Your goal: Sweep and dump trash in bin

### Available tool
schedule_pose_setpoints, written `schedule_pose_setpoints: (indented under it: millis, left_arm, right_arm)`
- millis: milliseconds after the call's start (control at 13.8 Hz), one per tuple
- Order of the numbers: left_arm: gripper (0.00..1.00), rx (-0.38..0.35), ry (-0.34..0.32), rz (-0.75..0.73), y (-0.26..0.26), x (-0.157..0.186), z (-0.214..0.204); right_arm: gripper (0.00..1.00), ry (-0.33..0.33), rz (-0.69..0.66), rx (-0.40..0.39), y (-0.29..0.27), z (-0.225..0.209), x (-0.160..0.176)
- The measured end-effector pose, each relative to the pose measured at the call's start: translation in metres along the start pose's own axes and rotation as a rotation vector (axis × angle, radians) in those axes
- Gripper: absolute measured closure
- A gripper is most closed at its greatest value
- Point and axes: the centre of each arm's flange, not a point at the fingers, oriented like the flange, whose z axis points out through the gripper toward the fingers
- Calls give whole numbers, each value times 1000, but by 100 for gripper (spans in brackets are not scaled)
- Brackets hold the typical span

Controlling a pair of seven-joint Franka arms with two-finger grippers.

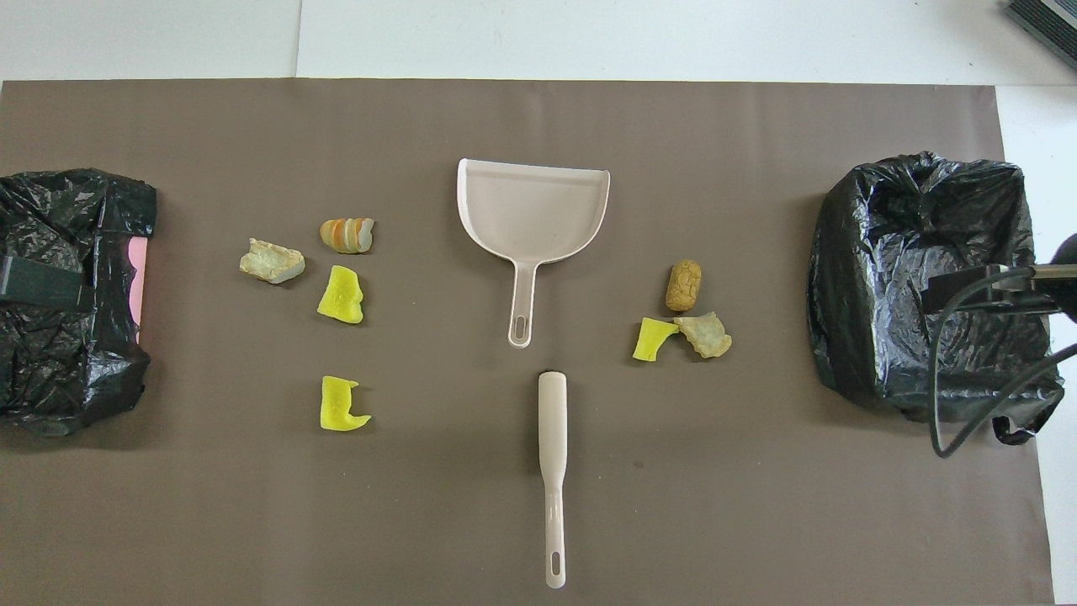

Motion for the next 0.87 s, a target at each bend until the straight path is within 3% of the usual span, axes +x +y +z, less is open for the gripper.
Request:
schedule_pose_setpoints:
  millis: [869]
  left_arm:
    - [0,33,-1,-4,0,-1,-1]
  right_arm:
    - [0,-12,-1,-1,-1,5,-1]
